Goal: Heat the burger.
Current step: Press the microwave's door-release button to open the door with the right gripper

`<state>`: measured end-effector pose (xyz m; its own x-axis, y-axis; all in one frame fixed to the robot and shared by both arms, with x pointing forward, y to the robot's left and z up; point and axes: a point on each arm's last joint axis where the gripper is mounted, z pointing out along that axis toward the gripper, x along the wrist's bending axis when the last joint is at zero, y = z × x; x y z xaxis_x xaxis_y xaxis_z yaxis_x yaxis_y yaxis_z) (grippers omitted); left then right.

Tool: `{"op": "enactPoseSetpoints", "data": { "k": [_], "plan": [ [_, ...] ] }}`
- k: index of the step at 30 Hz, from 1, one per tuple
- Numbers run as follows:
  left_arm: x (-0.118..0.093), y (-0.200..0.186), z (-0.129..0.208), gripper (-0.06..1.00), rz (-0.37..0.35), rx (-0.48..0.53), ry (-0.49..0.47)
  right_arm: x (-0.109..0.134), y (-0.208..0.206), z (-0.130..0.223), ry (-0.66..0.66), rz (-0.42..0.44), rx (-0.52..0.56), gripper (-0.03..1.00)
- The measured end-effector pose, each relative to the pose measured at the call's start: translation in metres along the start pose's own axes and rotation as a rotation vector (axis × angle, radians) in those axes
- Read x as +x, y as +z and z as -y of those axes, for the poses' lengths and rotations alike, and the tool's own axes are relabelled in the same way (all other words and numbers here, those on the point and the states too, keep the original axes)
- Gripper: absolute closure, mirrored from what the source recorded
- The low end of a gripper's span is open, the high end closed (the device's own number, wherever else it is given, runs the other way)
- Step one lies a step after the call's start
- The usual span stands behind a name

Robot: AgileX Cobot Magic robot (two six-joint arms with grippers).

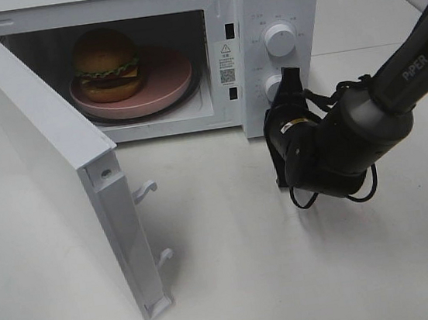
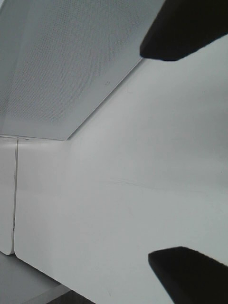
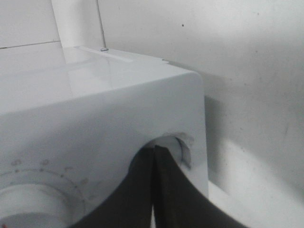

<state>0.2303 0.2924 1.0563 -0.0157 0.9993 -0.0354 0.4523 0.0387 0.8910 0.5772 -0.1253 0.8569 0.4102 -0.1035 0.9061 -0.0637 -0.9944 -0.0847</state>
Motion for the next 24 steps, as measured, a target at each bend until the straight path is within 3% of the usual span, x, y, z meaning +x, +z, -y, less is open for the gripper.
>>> {"op": "enactPoseSetpoints", "data": {
  "k": [5, 12, 17, 23, 24],
  "plan": [
    [0.000, 0.000, 0.000, -0.04, -0.001, 0.000, 0.000, 0.002, -0.006, 0.001, -0.050, 0.046, 0.024, 0.96],
    [0.000, 0.000, 0.000, -0.04, -0.002, 0.000, 0.001, 0.013, -0.019, 0.002, -0.163, 0.044, 0.062, 0.96],
    [0.000, 0.000, 0.000, -0.04, -0.002, 0.000, 0.001, 0.011, -0.035, -0.006, -0.300, 0.136, 0.074, 0.96],
    [0.000, 0.000, 0.000, -0.04, -0.002, 0.000, 0.001, 0.014, -0.047, -0.009, -0.402, 0.169, 0.105, 0.96],
    [0.000, 0.000, 0.000, -0.04, -0.002, 0.000, 0.001, 0.016, -0.053, -0.010, -0.481, 0.183, 0.135, 0.96]
  ]
}}
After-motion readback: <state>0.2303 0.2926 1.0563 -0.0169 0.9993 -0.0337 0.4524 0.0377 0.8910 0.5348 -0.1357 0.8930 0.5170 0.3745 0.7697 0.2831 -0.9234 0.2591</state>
